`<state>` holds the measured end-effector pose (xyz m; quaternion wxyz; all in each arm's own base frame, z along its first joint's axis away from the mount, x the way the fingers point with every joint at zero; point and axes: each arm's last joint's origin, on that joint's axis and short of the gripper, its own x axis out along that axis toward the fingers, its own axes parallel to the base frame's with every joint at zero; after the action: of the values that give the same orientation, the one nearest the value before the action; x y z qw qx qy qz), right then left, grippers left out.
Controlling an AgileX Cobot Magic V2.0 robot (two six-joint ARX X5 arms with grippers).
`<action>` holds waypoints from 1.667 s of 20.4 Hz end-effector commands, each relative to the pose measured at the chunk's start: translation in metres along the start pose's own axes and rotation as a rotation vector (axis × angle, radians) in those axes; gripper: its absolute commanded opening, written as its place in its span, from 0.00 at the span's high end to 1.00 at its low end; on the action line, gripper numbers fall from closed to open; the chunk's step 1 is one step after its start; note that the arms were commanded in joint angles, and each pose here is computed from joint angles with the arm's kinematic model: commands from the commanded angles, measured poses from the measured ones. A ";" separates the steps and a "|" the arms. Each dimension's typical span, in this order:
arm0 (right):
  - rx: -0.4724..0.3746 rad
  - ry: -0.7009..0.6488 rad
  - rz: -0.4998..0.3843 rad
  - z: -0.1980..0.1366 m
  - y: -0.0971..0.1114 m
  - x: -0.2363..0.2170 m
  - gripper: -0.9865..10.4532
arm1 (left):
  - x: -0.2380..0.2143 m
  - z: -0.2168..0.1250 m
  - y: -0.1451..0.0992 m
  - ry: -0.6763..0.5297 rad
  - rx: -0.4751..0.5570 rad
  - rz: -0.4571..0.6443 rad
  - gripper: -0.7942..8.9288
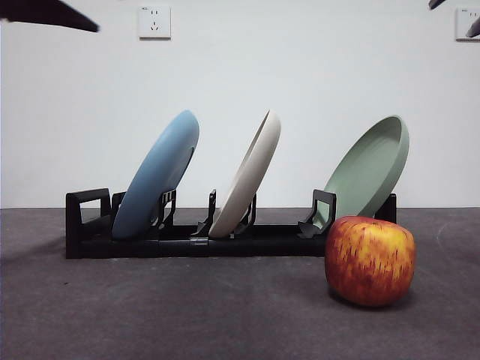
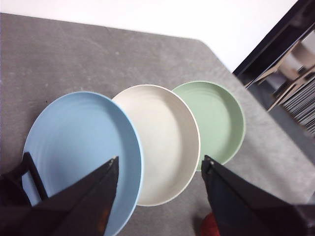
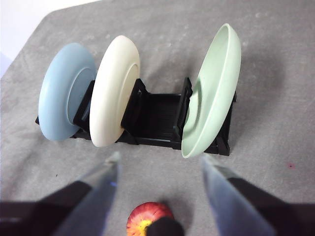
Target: Take the blue plate from the plate rack,put the plate on the table,take the apple from the table,put the apple in the plate
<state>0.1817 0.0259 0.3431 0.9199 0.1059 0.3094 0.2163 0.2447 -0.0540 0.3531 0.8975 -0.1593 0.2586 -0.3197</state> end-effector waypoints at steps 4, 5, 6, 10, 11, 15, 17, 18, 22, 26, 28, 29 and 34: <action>-0.011 -0.009 0.001 0.002 0.000 -0.001 0.63 | 0.057 0.022 -0.012 0.183 0.077 0.111 0.62; -0.011 -0.009 0.000 0.002 0.000 -0.001 0.63 | 0.069 0.024 -0.013 0.241 0.089 0.132 0.62; -0.011 -0.009 0.000 0.002 0.000 -0.001 0.63 | 0.079 0.025 -0.014 0.277 0.103 0.161 0.62; -0.011 -0.009 -0.002 0.001 0.000 -0.001 0.63 | 0.120 0.024 -0.008 0.353 0.126 0.225 0.62; -0.011 -0.009 -0.002 0.001 0.000 -0.001 0.63 | 0.127 0.020 -0.005 0.372 0.121 0.228 0.62; -0.011 -0.010 -0.006 0.002 0.000 -0.001 0.63 | 0.148 0.007 0.007 0.436 0.100 0.235 0.62; -0.011 -0.010 -0.006 0.002 0.000 -0.001 0.64 | 0.151 0.006 0.009 0.445 0.108 0.230 0.62; -0.011 -0.010 -0.007 0.002 0.000 -0.001 0.64 | 0.151 0.006 0.009 0.445 0.113 0.230 0.64; -0.011 -0.010 -0.010 0.001 0.000 -0.001 0.64 | 0.151 0.004 0.007 0.457 0.112 0.226 0.93; -0.006 -0.006 -0.080 0.001 -0.002 -0.001 0.64 | 0.139 0.011 -0.010 0.429 0.125 0.154 0.93; -0.002 0.000 -0.115 0.000 -0.003 -0.001 0.64 | 0.123 0.020 -0.027 0.395 0.152 0.131 0.93; -0.001 0.003 -0.114 -0.001 -0.003 -0.001 0.64 | 0.114 0.024 -0.036 0.376 0.166 0.120 0.93; 0.002 0.011 -0.114 -0.001 -0.003 -0.001 0.64 | 0.038 0.038 -0.094 0.273 0.284 0.025 0.93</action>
<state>0.1811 0.0228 0.3400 0.9275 0.0906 0.3235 0.1641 0.2464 -0.1438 0.4114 0.8722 0.0064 0.3384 -0.3530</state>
